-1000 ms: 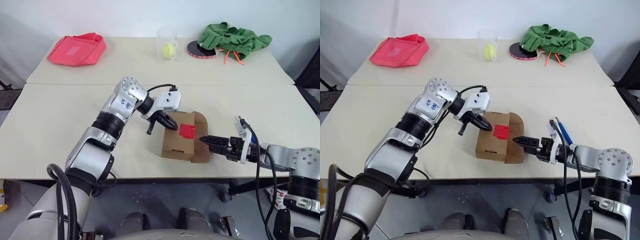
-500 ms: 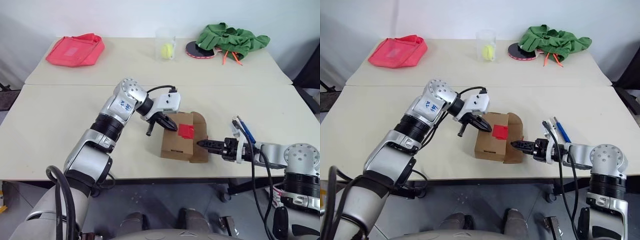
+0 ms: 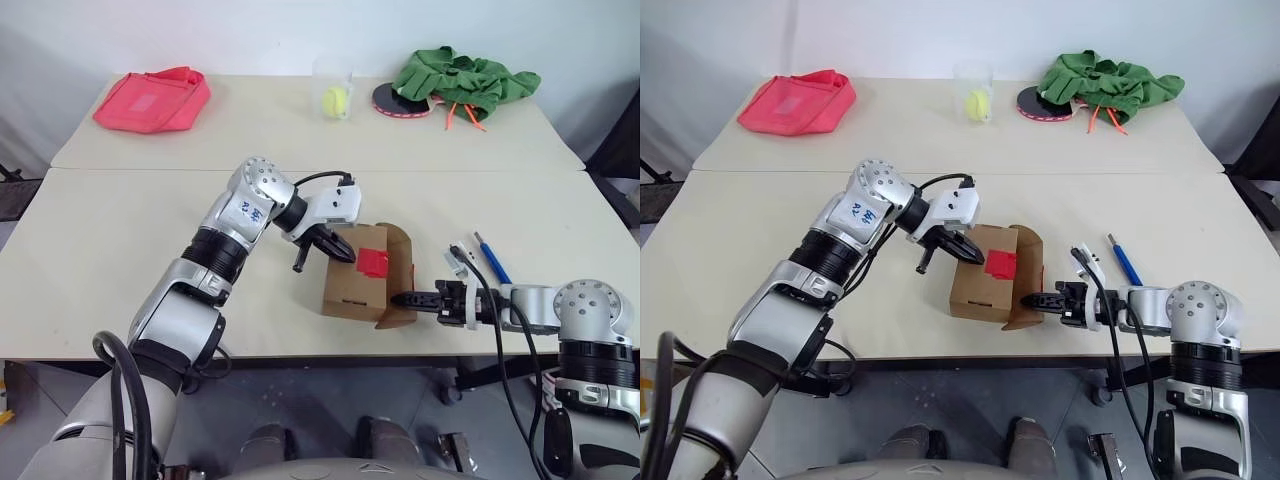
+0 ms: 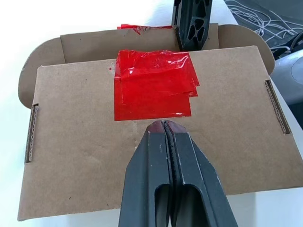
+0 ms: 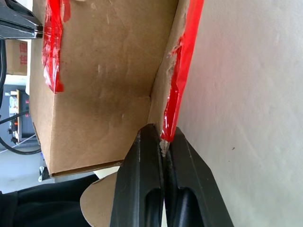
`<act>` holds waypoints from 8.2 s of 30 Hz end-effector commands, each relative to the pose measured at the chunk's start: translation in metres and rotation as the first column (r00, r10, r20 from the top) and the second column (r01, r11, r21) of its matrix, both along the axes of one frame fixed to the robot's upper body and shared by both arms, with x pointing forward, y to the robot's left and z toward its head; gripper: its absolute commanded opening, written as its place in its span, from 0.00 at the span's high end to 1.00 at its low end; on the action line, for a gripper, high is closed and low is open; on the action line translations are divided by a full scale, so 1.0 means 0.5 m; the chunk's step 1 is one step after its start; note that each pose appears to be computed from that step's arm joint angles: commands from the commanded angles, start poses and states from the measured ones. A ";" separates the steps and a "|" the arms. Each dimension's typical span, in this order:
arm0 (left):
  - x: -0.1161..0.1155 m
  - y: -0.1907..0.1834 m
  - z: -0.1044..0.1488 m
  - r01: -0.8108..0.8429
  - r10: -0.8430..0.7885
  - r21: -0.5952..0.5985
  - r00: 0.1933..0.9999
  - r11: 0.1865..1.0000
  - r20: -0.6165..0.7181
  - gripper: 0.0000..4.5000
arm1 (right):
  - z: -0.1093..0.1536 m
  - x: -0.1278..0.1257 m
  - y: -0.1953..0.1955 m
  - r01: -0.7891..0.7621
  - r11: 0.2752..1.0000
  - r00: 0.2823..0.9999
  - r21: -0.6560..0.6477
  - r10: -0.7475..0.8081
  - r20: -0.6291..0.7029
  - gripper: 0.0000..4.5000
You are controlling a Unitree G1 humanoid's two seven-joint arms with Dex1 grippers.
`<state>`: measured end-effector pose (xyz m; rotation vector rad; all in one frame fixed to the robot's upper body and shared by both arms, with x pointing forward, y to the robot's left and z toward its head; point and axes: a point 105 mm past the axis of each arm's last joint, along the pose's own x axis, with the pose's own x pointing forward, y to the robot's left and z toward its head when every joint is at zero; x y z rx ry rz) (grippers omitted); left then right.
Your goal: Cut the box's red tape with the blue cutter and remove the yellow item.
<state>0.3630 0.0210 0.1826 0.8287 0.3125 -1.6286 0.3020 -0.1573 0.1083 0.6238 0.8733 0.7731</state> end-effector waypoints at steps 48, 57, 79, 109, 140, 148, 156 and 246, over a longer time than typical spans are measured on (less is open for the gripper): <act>0.021 0.055 -0.078 -0.213 0.213 -0.012 0.976 0.977 -0.034 1.00 | 0.268 -0.063 0.131 -0.149 0.915 0.825 -0.375 0.324 0.463 0.99; 0.033 0.050 -0.037 -0.231 0.227 -0.094 0.973 0.968 -0.051 1.00 | 0.224 -0.059 0.101 -0.087 0.907 0.886 -0.413 0.260 0.384 0.99; -0.050 0.089 0.172 -0.187 0.101 -0.408 0.970 0.894 -0.222 1.00 | 0.215 -0.040 0.073 -0.036 0.891 0.903 -0.453 0.224 0.368 0.99; -0.011 0.136 -0.025 -0.255 0.250 -0.034 0.961 0.966 -0.116 1.00 | 0.231 -0.036 -0.007 0.099 0.867 0.923 -0.488 0.103 0.371 0.99; 0.006 0.113 -0.075 -0.335 0.321 -0.075 0.934 0.939 -0.156 1.00 | 0.130 -0.043 -0.018 0.080 0.876 0.966 -0.475 0.050 0.255 0.99; 0.009 0.122 -0.069 -0.306 0.296 -0.044 0.943 0.951 -0.150 1.00 | 0.080 -0.013 -0.054 0.163 0.774 0.941 -0.612 0.065 0.333 0.89; 0.010 0.129 -0.064 -0.305 0.296 -0.036 0.944 0.952 -0.146 1.00 | 0.111 0.001 -0.046 0.157 0.773 0.900 -0.615 0.145 0.412 0.29; 0.005 -0.031 0.131 -0.012 0.021 -0.082 0.993 0.997 0.114 1.00 | 0.237 -0.145 -0.120 0.066 0.889 0.345 -0.454 0.406 0.846 0.00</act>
